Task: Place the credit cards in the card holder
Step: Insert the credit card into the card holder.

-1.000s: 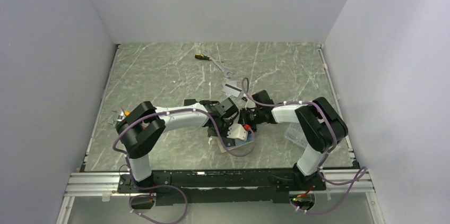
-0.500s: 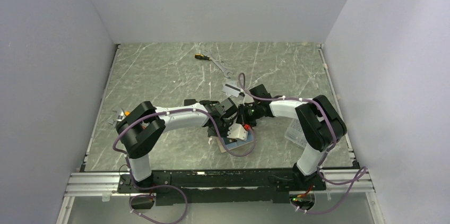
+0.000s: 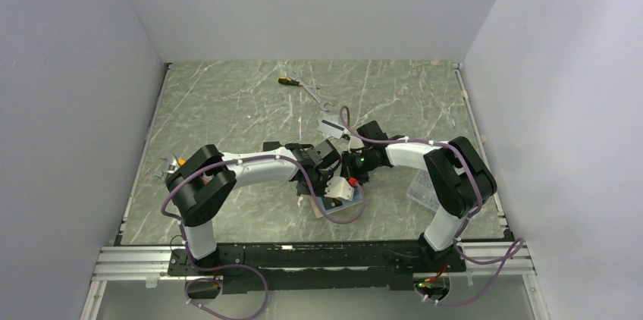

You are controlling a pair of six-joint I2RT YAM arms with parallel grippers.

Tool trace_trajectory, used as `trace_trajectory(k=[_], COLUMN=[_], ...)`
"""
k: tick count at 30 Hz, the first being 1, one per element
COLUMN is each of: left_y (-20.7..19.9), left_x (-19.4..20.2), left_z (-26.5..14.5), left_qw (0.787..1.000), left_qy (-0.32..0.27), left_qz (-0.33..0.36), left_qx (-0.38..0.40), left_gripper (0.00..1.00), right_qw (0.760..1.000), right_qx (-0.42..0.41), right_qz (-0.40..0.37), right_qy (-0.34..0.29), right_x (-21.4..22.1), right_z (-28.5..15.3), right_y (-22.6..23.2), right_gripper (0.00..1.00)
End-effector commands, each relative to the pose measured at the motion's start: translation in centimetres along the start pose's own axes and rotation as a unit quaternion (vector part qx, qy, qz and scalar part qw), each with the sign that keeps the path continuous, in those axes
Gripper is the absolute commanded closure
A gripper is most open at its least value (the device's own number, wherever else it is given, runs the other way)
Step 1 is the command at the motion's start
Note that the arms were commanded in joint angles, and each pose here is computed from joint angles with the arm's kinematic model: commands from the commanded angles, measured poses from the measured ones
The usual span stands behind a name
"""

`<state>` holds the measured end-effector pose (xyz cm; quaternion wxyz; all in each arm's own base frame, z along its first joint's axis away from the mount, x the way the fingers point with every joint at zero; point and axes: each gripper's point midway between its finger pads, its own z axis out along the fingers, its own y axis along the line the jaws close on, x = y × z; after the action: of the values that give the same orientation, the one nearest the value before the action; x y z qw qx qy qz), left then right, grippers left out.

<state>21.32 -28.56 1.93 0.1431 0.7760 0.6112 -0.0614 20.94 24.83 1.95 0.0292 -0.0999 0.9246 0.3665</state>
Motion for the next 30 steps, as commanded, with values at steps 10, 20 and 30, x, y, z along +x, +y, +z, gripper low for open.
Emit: trace_trajectory(k=[10, 20, 30], left_y=[1.0, 1.0, 1.1], left_x=[0.2, 0.3, 0.4], left_z=[1.3, 1.4, 1.3], left_qw=[1.0, 1.0, 1.0], left_qy=[0.005, 0.006, 0.006], left_qz=[0.011, 0.012, 0.013], left_qx=[-0.015, -0.015, -0.018], left_gripper=[0.97, 0.97, 0.98], right_qw=[1.0, 1.0, 0.999], right_qx=[-0.017, -0.029, -0.013], right_qz=[-0.021, -0.011, 0.025], right_qy=[-0.005, -0.003, -0.023], right_x=[0.2, 0.9, 1.5], right_z=[0.0, 1.3, 0.7], right_y=[1.2, 2.2, 2.0], right_gripper=[1.0, 1.0, 0.65])
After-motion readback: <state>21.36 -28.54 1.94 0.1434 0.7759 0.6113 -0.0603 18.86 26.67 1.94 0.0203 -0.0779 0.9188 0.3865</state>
